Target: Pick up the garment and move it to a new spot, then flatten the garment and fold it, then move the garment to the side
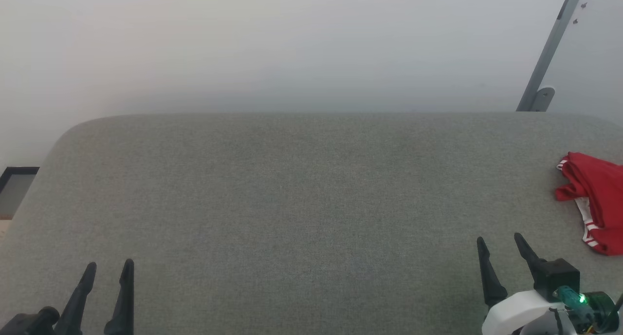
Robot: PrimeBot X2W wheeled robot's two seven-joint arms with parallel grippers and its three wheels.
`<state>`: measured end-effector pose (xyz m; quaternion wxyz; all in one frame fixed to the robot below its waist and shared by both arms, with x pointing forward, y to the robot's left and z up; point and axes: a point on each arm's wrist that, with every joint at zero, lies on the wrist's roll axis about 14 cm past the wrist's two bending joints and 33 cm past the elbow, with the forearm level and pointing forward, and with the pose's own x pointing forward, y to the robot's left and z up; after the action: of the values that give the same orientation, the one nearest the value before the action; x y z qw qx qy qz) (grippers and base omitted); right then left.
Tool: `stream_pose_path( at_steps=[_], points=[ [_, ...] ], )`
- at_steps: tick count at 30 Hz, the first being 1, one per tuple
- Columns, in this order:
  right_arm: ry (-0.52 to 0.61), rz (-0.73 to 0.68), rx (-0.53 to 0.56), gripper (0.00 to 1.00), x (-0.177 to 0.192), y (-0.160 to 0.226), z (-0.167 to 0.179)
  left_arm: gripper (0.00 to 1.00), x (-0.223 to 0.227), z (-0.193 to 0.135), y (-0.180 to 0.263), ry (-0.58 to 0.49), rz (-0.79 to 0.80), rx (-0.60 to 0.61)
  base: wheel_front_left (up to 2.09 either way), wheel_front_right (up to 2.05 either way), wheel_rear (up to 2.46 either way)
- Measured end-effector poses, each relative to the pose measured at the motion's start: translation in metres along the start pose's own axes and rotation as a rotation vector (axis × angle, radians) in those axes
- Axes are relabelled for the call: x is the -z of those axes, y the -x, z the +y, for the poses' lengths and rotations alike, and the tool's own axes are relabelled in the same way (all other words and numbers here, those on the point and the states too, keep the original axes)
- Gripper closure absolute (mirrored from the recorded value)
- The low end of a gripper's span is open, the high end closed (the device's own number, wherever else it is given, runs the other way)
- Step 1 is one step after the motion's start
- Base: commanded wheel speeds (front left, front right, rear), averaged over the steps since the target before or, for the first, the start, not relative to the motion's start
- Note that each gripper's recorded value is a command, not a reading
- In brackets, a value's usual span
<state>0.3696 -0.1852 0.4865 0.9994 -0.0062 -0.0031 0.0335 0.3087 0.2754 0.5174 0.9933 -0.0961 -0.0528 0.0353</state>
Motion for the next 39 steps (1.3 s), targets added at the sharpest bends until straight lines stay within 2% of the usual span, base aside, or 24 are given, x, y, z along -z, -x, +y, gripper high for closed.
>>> stream_pose_path(
  at_steps=[16,23,24,32,39],
  points=[
    [0.006,-0.021,-0.03,0.0,-0.007,-0.002,0.011,0.0,0.0,-0.002,0.001,0.016,0.001,0.005,0.0,0.0,0.0],
    [0.023,-0.097,-0.041,0.0,-0.031,-0.005,0.015,0.0,-0.001,-0.001,0.002,0.03,-0.005,-0.002,0.0,0.0,0.0],
    [0.024,-0.097,-0.042,1.0,-0.031,-0.005,0.015,1.0,0.0,-0.001,0.003,0.034,-0.005,-0.004,0.0,0.0,0.0],
    [0.0,0.047,-0.032,1.0,0.015,0.015,0.013,1.0,0.035,-0.009,0.014,0.107,0.084,-0.037,0.0,0.0,0.0],
    [-0.14,0.07,0.015,1.0,0.019,0.015,0.005,1.0,0.042,-0.009,0.013,0.212,0.111,-0.07,0.0,0.0,0.0]
  ],
)
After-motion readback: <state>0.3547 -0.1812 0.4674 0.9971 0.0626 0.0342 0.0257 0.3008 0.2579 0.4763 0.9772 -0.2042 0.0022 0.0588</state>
